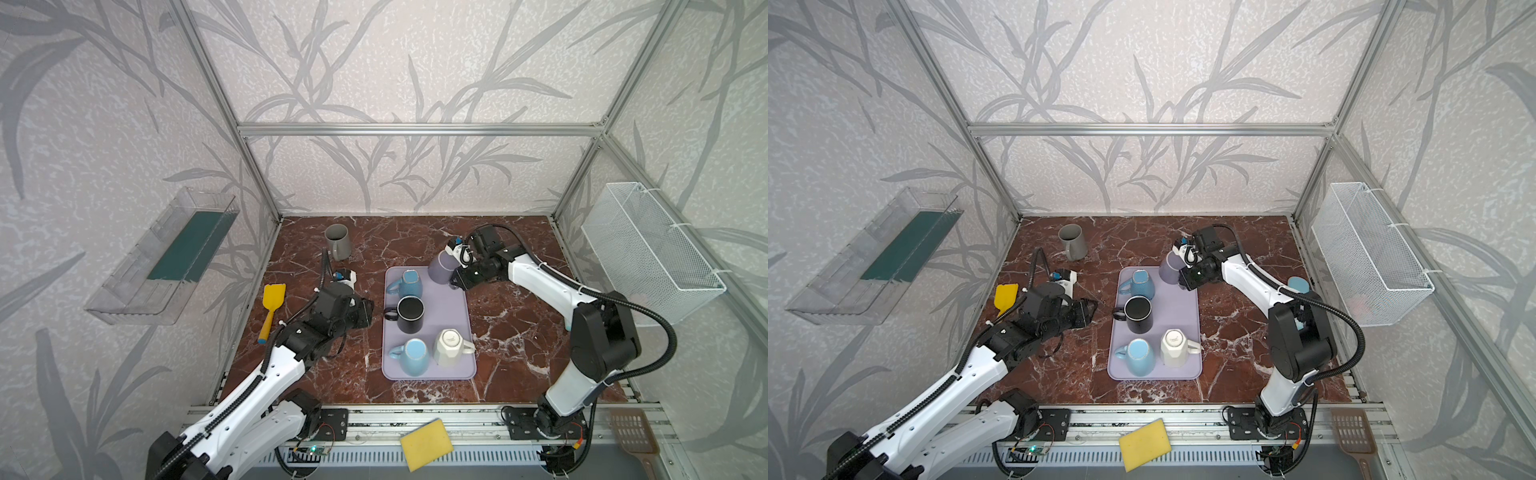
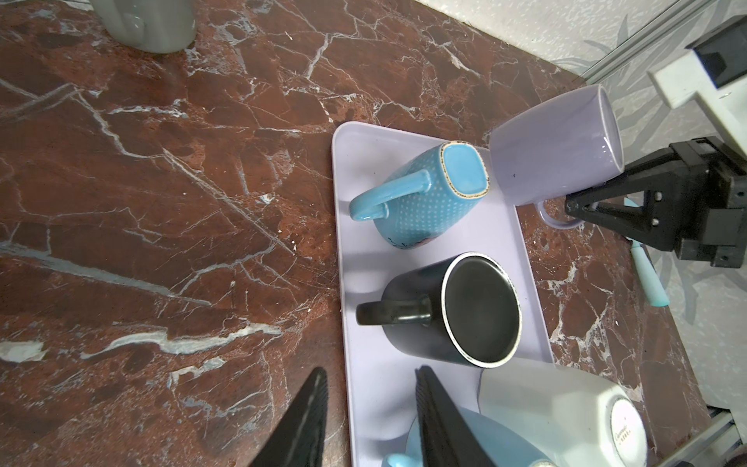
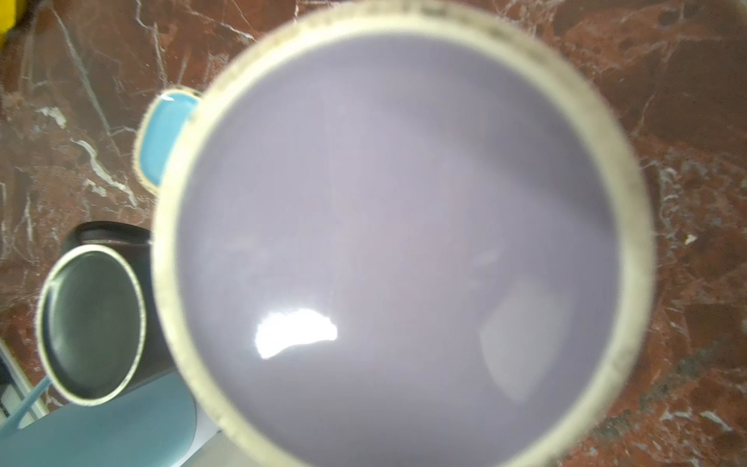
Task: Turn the mug right side up
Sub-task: 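Lift the lavender mug off the tray with the right gripper while the left gripper approaches, then hold the lavender mug with the right gripper while the left gripper grasps its rim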
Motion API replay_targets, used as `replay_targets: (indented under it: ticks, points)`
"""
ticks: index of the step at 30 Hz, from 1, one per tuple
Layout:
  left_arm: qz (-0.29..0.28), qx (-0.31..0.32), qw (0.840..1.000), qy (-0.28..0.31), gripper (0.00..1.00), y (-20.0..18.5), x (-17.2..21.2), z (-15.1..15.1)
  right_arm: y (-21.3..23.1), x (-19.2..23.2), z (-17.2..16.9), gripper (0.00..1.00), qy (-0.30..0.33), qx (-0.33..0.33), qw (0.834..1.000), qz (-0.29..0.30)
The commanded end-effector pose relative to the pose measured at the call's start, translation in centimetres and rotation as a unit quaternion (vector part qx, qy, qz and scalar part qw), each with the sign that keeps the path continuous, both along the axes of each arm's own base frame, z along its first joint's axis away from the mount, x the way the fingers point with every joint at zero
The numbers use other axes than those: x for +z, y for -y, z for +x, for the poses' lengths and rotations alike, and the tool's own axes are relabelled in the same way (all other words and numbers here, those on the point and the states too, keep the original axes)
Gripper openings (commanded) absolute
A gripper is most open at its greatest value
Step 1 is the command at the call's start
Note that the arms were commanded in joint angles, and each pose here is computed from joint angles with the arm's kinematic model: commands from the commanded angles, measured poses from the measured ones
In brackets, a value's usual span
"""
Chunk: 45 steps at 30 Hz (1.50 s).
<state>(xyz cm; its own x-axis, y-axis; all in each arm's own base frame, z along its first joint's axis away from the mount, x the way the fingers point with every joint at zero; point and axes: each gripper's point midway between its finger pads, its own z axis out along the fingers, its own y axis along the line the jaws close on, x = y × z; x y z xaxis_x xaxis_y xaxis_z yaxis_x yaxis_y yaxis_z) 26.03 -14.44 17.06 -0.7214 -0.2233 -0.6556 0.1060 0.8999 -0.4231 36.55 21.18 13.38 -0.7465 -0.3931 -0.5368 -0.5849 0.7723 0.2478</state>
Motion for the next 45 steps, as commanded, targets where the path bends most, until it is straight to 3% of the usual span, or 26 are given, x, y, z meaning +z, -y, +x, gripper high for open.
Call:
replay_targets:
  ticks: [1,12,21,26,37,45]
  points:
    - [-0.022,-0.008,0.999,0.024,0.39,0.9,2.2,0.7,-1.4,4.7,0.8,0.0,0.065,0.011,0.995,0.069]
    - [-0.05,-0.033,0.997,0.042,0.38,2.6,3.8,1.2,-3.4,8.7,-1.4,0.0,0.113,0.051,0.976,0.181]
    - [-0.082,-0.062,0.992,0.068,0.38,4.2,5.5,1.4,-4.9,12.2,-4.0,0.0,0.15,0.12,0.945,0.263]
    - [-0.109,-0.09,0.986,0.084,0.38,5.7,6.8,1.3,-5.7,14.6,-5.6,0.0,0.157,0.153,0.921,0.322]
    - [-0.152,-0.13,0.974,0.106,0.4,8.0,11.4,0.6,-6.3,20.3,-6.9,0.0,0.148,0.167,0.884,0.411]
    - [-0.21,-0.17,0.954,0.13,0.39,10.2,13.7,0.2,-6.2,23.4,-8.2,0.0,0.149,0.182,0.859,0.454]
